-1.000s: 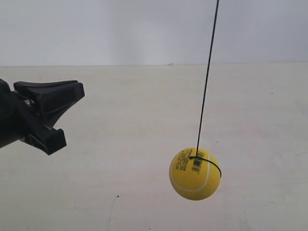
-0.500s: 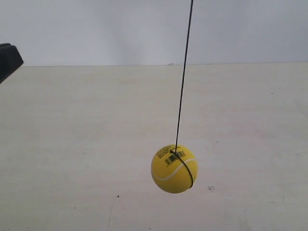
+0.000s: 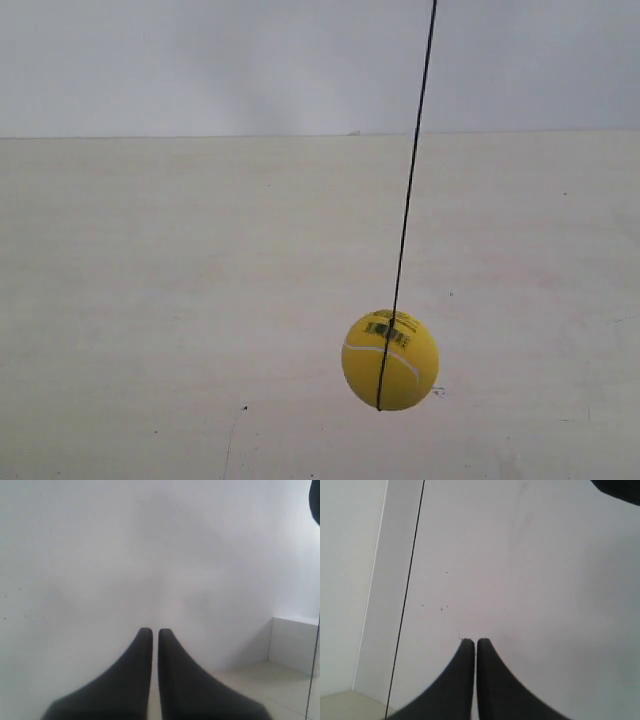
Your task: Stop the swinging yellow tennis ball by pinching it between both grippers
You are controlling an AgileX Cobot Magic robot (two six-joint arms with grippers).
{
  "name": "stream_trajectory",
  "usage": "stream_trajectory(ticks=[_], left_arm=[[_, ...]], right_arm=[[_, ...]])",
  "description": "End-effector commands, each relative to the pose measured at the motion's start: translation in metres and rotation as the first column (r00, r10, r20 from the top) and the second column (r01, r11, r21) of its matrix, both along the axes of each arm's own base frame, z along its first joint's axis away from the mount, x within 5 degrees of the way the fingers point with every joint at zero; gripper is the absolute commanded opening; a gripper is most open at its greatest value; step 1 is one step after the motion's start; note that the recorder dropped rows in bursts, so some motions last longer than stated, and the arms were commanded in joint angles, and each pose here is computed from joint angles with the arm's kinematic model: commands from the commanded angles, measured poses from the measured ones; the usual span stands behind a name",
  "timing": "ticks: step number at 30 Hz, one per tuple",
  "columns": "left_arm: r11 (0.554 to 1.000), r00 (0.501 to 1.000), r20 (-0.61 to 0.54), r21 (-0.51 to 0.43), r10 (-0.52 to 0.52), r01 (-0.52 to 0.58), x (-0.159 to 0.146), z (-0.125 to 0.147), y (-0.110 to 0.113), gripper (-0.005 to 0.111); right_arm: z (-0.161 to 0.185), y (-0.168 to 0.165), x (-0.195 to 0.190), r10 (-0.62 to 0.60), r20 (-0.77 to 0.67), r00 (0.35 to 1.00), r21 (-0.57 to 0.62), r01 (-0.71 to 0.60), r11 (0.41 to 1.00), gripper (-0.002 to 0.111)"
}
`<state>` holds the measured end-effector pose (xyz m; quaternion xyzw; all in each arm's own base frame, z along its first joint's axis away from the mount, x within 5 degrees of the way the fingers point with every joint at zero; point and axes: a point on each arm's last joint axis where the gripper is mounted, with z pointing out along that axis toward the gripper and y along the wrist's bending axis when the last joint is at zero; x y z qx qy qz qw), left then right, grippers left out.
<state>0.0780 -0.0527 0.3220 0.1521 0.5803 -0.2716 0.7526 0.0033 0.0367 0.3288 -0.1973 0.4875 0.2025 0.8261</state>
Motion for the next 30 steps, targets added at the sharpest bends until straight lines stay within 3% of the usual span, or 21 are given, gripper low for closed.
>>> stream_trajectory(ticks=[1,22,26,30], left_arm=[[0.999,1.000,0.031,-0.040,-0.002,0.003,-0.009,0.005,0.005,0.005],[0.999,0.998,0.056,-0.051,-0.002,0.005,-0.014,0.007,0.008,0.005],[0.996,0.993,0.119,-0.084,0.016,-0.006,-0.026,0.012,0.016,0.005],[0.988,0.971,0.215,-0.136,0.104,-0.075,-0.046,0.018,0.029,0.005]], right_arm=[[0.006,-0.001,-0.005,0.010,0.022,1.000,0.016,-0.011,1.000,0.000],[0.006,0.001,-0.006,0.032,0.029,0.999,0.000,-0.032,0.999,0.000],[0.006,0.002,-0.007,0.042,0.032,0.999,-0.003,-0.041,0.999,0.000],[0.006,0.002,-0.007,0.043,0.032,0.999,-0.004,-0.043,0.999,0.000]])
